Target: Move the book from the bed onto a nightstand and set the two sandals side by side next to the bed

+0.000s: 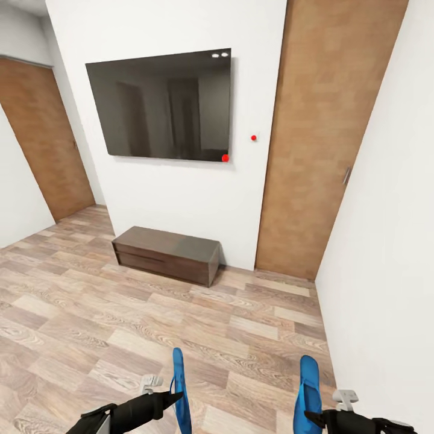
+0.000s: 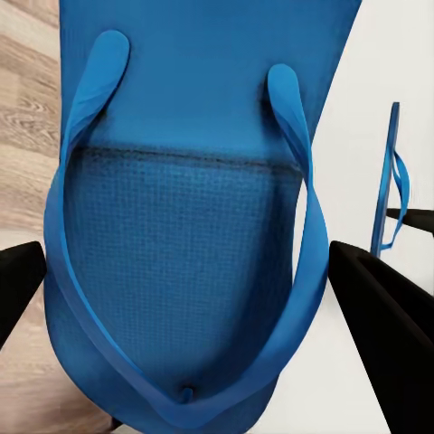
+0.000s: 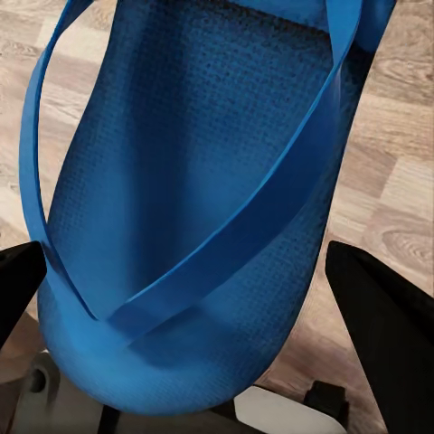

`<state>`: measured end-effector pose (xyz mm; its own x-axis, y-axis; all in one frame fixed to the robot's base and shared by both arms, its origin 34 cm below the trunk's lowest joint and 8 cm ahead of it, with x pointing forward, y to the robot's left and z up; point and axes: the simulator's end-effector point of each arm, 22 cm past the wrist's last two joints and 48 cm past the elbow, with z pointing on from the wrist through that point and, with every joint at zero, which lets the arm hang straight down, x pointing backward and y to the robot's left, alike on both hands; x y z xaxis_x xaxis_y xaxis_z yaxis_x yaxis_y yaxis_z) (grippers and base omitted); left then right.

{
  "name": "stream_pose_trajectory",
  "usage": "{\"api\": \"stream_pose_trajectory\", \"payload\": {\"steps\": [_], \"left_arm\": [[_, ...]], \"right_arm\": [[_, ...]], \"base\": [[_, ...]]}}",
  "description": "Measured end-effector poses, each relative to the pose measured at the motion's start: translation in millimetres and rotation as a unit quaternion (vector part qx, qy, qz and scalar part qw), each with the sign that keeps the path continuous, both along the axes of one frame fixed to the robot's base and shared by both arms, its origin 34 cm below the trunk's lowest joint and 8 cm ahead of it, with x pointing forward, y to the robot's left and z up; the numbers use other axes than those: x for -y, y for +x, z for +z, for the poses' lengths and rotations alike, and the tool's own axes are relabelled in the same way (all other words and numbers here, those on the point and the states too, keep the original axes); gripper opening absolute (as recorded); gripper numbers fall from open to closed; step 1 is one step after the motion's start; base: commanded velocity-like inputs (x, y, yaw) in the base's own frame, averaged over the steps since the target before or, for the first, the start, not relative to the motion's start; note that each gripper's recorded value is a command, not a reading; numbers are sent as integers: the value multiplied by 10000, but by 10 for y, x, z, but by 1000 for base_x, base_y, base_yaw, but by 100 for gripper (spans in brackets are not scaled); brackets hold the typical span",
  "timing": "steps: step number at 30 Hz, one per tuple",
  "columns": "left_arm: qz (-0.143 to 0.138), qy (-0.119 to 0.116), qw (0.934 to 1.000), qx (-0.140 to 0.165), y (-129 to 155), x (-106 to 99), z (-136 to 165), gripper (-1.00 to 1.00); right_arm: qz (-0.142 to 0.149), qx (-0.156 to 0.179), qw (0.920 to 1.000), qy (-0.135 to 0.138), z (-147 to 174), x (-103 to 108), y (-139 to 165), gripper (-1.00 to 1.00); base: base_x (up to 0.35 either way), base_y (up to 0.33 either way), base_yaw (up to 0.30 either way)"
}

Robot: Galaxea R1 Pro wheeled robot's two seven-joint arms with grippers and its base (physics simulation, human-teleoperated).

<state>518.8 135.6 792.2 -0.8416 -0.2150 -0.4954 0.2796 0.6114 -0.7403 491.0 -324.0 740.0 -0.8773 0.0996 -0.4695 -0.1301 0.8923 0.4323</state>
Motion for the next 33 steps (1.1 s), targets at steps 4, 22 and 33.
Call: {"api": "stream_pose_trajectory", "payload": {"steps": [4,22,33], "left_arm": [[0,0,10000,-6,-2,1,-5,-100],[-2,1,10000,-4,-3,1,-6,-100],[-5,2,10000,-4,-3,2,-6,-100]], "right_arm": [[3,-5,10000,9,-5,-11,-3,-100],[5,-3,10000,26,-1,-14,-3,-100],[5,-3,10000,28,-1,-16,-3,-100]], "base": [[320,0,137],[320,0,43],[320,0,78]]}}
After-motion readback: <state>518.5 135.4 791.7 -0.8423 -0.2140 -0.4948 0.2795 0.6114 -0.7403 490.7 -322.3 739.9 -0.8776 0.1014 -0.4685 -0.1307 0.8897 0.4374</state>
